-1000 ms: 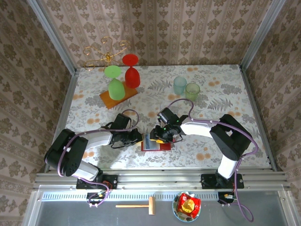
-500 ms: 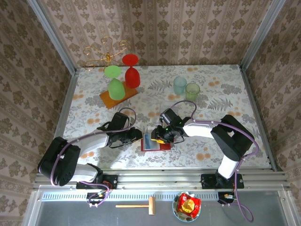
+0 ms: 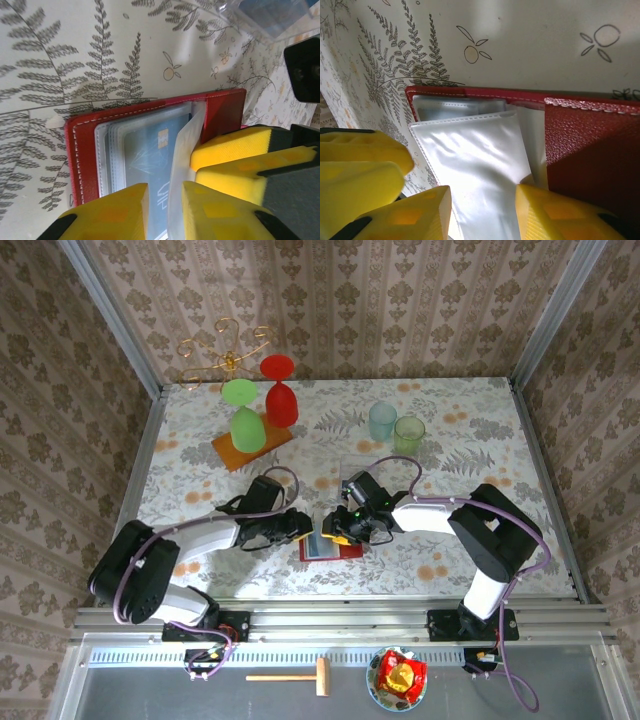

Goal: Take the credit cards out of the card holder

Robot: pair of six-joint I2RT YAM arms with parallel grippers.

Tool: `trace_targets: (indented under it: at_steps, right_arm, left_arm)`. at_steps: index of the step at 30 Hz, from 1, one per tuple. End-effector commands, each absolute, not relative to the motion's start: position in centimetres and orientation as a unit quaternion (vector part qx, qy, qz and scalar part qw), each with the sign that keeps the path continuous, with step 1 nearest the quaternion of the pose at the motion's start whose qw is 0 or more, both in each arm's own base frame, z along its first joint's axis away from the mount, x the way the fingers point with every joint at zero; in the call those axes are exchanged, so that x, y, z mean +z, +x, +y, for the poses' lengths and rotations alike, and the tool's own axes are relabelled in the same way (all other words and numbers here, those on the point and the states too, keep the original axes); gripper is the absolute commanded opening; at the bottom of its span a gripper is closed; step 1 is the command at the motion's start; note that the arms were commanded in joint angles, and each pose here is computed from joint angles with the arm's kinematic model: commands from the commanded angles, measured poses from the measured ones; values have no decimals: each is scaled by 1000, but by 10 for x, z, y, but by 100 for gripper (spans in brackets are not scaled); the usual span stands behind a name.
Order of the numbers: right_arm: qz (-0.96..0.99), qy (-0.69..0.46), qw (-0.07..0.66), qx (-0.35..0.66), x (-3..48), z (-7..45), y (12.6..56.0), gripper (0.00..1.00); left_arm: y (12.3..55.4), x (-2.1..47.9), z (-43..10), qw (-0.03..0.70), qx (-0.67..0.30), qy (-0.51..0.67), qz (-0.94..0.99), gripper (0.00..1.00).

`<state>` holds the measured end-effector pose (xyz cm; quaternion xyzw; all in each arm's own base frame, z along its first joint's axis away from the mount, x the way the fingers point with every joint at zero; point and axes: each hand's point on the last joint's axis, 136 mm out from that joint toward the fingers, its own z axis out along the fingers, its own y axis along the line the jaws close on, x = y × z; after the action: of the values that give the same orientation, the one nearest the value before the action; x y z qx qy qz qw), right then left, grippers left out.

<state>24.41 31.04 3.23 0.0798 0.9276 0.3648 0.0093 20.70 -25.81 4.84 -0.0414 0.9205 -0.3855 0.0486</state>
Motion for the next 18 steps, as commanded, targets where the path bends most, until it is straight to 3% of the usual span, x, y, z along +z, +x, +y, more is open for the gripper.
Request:
trace_targets:
  at_steps: [1,18]
  right_arm:
    - [922,81,12,378,39,310,244,39]
    - [918,95,44,383,56,302,252,40]
  left_arm:
    - [210,55,-272,41,-403,-36,913,24]
    - [209,62,-286,32,-416,-19,909,21]
